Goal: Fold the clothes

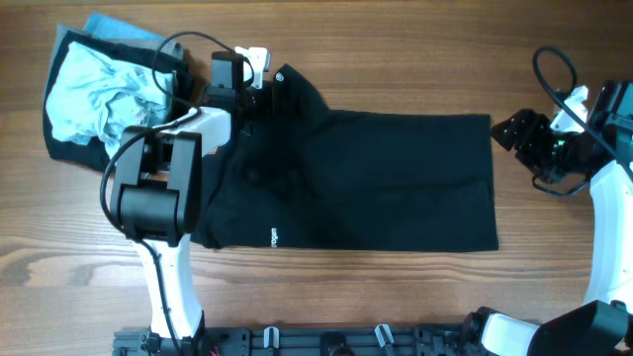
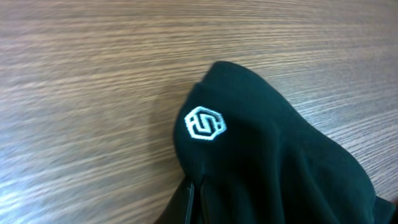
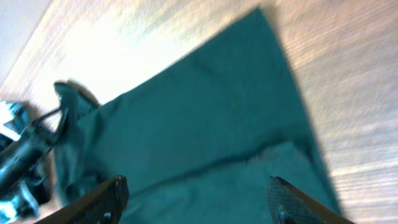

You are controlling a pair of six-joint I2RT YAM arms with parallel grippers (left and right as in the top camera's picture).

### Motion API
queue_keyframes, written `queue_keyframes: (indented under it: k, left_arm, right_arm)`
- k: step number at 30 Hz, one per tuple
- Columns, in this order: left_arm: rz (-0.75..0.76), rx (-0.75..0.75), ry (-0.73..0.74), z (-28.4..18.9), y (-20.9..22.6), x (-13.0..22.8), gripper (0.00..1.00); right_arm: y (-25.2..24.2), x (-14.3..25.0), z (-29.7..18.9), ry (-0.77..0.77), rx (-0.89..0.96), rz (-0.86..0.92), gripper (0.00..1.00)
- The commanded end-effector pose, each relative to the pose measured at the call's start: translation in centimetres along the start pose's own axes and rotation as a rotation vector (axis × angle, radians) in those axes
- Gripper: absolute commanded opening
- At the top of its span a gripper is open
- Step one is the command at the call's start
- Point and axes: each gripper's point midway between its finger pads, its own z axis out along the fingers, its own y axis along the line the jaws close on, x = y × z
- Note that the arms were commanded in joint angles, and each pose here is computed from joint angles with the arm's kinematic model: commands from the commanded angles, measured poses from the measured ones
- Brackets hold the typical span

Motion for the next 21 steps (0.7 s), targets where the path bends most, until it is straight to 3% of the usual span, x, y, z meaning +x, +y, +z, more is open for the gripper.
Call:
queue_keyframes:
  k: [1, 3, 5, 15, 21]
  left_arm:
    - [-0.05, -0.001, -0.108, -4.8, -0.1, -5.4, 0.04]
    - [-0.055, -0.013, -0.119, -6.6, -0.1, -6.4, 0.04]
    - [-0.061, -0.028, -0.12, -8.2, 0.0, -7.0, 0.04]
    - [-0.085, -0.035, -0.021, -8.9, -0.8, -4.9, 0.04]
    - [-0.083, -0.025, 0.016, -9.2, -2.0, -4.1, 0.04]
  right_arm:
    - [-1.4, -1.3, 0.6, -0.06, 0.076, -0.037, 0.63]
    - [-1.8, -2.7, 1.0, -0.104, 0.095, -0.052, 0.56]
    - [-2.5, -4.2, 1.8, -0.144, 0.118, -0.063, 0.56]
    - [-6.1, -9.0, 8.6, -0.218, 0.174, -0.094, 0.7]
    - [-8.0, -8.5, 14.1, -0.162, 0.166, -0.113, 0.69]
